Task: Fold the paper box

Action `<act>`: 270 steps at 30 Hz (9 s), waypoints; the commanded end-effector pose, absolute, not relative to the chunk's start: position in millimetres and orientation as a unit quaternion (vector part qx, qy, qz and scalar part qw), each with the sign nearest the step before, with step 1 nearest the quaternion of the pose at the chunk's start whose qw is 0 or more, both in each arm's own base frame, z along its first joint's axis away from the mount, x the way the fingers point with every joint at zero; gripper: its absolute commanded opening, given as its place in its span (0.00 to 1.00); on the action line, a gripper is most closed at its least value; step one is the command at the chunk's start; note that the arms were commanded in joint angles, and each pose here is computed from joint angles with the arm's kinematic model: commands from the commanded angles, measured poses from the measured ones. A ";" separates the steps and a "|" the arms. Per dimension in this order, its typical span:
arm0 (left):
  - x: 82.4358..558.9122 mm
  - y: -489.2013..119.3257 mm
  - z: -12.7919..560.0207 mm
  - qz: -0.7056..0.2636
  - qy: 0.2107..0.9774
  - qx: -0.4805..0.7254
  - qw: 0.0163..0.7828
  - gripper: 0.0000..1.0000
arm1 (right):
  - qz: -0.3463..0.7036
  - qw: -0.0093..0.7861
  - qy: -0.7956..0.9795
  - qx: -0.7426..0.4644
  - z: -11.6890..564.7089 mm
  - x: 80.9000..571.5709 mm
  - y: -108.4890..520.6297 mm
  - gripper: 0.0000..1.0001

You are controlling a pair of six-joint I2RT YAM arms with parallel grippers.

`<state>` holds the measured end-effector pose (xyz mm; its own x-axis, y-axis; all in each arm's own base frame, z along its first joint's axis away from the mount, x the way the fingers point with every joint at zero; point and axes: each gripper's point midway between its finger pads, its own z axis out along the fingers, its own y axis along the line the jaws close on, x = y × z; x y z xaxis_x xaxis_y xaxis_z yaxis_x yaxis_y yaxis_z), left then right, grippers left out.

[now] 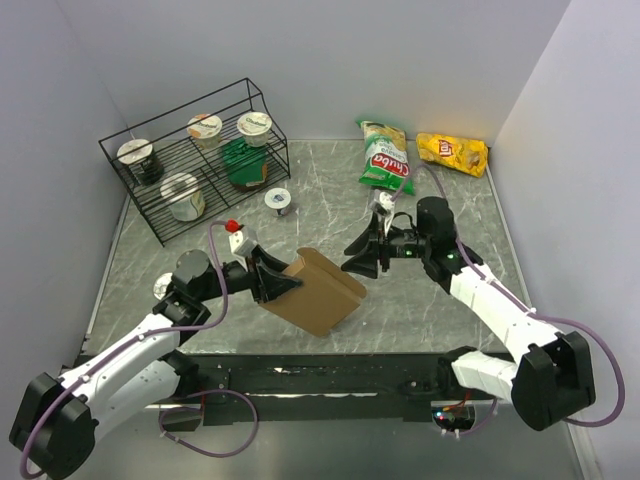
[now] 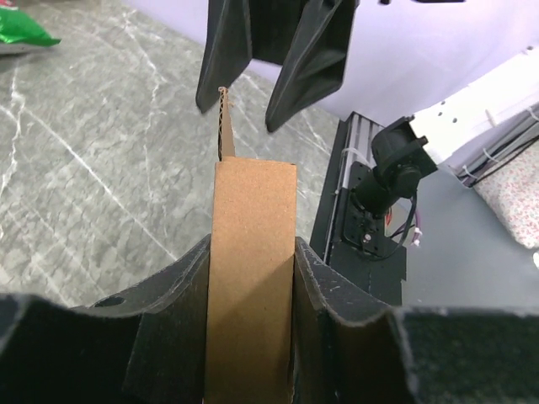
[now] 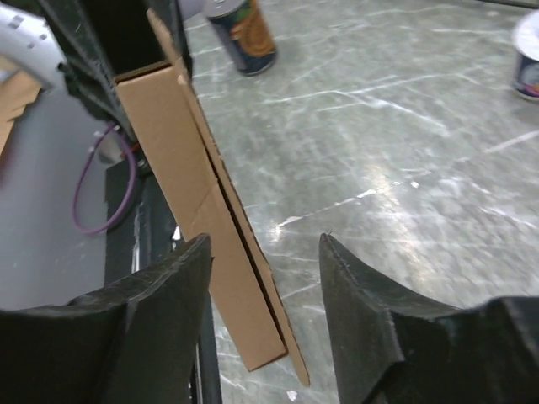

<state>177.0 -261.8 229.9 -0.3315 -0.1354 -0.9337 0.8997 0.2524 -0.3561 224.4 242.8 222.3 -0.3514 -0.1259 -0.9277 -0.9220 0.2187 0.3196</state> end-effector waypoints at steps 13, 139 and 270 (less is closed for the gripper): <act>161.2 -261.9 254.9 -0.549 0.575 0.335 0.505 0.32 | 0.506 0.372 0.630 -0.458 216.1 203.7 264.3 0.44; 270.3 -262.9 210.0 -0.468 0.668 0.340 0.467 0.03 | 0.240 0.251 0.775 -0.528 161.7 248.0 265.3 0.00; 203.0 -245.1 195.0 -0.371 0.635 0.290 0.613 0.01 | 0.149 0.382 0.819 -0.401 177.7 243.3 180.7 0.01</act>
<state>203.7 -238.6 175.9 -0.1343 -0.0644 -0.9889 0.7970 0.5860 -0.1464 243.9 164.3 163.8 -0.4263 -0.5849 -0.6901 -0.7611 0.6441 -0.0758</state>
